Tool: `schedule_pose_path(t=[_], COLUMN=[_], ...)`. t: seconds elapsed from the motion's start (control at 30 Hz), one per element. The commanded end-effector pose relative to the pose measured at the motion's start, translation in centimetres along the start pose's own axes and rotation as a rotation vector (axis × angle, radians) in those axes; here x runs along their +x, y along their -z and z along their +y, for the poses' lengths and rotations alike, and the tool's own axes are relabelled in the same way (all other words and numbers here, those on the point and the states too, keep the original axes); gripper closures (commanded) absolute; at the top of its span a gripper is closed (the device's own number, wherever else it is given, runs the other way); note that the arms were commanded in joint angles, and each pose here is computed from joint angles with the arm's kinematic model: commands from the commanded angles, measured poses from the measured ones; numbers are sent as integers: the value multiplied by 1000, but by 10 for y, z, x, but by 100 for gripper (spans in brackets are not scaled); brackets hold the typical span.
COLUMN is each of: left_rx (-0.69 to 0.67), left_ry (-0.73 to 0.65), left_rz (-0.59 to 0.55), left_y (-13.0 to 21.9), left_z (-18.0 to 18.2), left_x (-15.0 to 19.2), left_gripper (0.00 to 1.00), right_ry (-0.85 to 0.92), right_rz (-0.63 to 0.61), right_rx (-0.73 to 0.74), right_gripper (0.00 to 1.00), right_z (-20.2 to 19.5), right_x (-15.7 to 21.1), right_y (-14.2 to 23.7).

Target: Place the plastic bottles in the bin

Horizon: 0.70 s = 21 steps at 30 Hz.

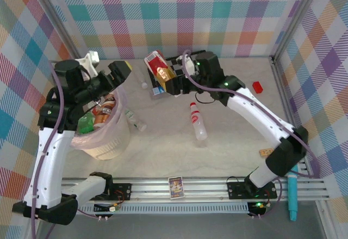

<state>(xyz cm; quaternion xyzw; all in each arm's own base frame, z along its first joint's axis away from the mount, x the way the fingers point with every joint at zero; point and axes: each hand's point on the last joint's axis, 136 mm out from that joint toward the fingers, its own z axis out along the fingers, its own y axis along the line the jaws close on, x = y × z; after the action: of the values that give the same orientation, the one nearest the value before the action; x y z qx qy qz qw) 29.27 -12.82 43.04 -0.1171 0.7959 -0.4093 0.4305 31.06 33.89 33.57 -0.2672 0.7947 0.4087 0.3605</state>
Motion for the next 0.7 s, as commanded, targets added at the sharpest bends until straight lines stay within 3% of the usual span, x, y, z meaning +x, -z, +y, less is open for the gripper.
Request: schedule_pose_path(t=[0.0, 0.2, 0.47, 0.53, 0.67], left_rx=[80, 214, 310, 300, 291], left_ry=[-8, -8, -7, -10, -6], left_rz=[-38, 60, 86, 86, 68], left_y=[-9, -56, -80, -82, -82], left_z=[-33, -69, -100, -99, -97], left_x=[-8, 25, 47, 48, 45], left_gripper=[0, 0, 0, 3, 21], right_ry=[89, 99, 93, 90, 76], right_rz=[-93, -138, -140, -148, -144], right_rx=[-151, -242, -308, -318, -330], right_gripper=[42, 42, 42, 42, 43], right_z=[42, 64, 75, 75, 75], right_x=[-13, -14, -14, -14, -15], right_y=[28, 48, 49, 49, 46])
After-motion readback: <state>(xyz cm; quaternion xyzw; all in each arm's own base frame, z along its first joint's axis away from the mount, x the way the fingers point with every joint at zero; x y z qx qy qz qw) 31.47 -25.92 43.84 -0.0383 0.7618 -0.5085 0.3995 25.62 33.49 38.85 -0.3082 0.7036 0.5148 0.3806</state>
